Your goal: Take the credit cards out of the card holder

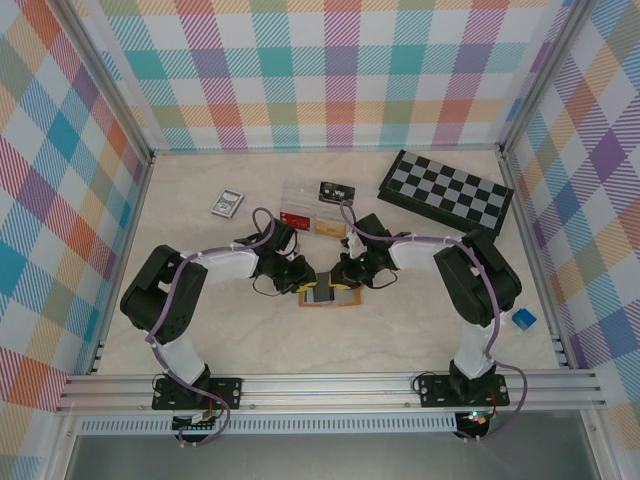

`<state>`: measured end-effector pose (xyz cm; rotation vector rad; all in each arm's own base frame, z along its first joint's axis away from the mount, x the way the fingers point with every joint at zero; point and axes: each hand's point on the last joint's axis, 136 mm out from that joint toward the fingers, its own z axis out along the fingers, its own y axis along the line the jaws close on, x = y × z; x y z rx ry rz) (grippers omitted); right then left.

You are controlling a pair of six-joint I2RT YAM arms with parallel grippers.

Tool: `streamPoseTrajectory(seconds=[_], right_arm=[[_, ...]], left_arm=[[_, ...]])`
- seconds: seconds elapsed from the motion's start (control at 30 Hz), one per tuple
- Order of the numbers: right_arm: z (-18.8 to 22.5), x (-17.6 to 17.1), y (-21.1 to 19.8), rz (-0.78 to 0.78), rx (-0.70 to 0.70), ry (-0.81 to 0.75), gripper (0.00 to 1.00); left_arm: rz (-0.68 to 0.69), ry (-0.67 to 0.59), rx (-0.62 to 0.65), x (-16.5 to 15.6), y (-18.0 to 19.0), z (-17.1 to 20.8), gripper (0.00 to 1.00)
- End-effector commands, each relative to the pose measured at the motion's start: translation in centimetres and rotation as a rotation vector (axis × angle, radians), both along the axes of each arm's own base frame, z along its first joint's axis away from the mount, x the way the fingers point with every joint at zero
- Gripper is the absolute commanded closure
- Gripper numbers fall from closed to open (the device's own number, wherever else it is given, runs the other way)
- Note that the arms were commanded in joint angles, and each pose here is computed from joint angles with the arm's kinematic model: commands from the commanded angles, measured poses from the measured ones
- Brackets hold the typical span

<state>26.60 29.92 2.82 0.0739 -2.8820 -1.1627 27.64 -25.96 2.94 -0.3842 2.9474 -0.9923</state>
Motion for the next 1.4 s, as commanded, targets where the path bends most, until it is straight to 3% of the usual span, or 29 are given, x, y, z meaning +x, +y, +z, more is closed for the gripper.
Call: streamPoseTrajectory(seconds=[0.0, 0.43, 0.57, 0.83, 1.1, 1.23, 1.37], right_arm=[[-0.7, -0.6, -1.6, -0.010, -0.054, 0.009, 0.92], [0.7, -0.6, -3.4, -0.031, -0.075, -0.037, 0.96], [3.6, -0.7, -3.4, -0.016, 0.009, -0.083, 1.00], [10.8, -0.1, -3.8, 0.039, 0.142, -0.219, 1.00], [16.3, 1.4, -2.9, 0.066, 0.337, -0.290, 1.00], [17.9, 2.1, -2.3, 0.078, 0.413, -0.294, 1.00], [18.7, 2.7, -1.9, 0.082, 0.460, -0.286, 1.00]], left_arm=[[0.007, 0.069, 0.115, -1.6, 2.2, -2.2, 0.83], [0.010, 0.045, 0.070, -1.0, 1.7, -1.1, 0.82], [-0.016, -0.049, -0.135, 0.6, -1.0, 3.1, 0.72], [-0.015, -0.162, -0.297, 2.2, -1.1, 8.5, 0.57], [-0.037, -0.301, -0.510, 3.4, -2.4, 15.0, 0.27], [-0.041, -0.332, -0.576, 3.9, -3.0, 16.6, 0.26], [-0.039, -0.343, -0.636, 4.5, -3.6, 17.7, 0.35]])
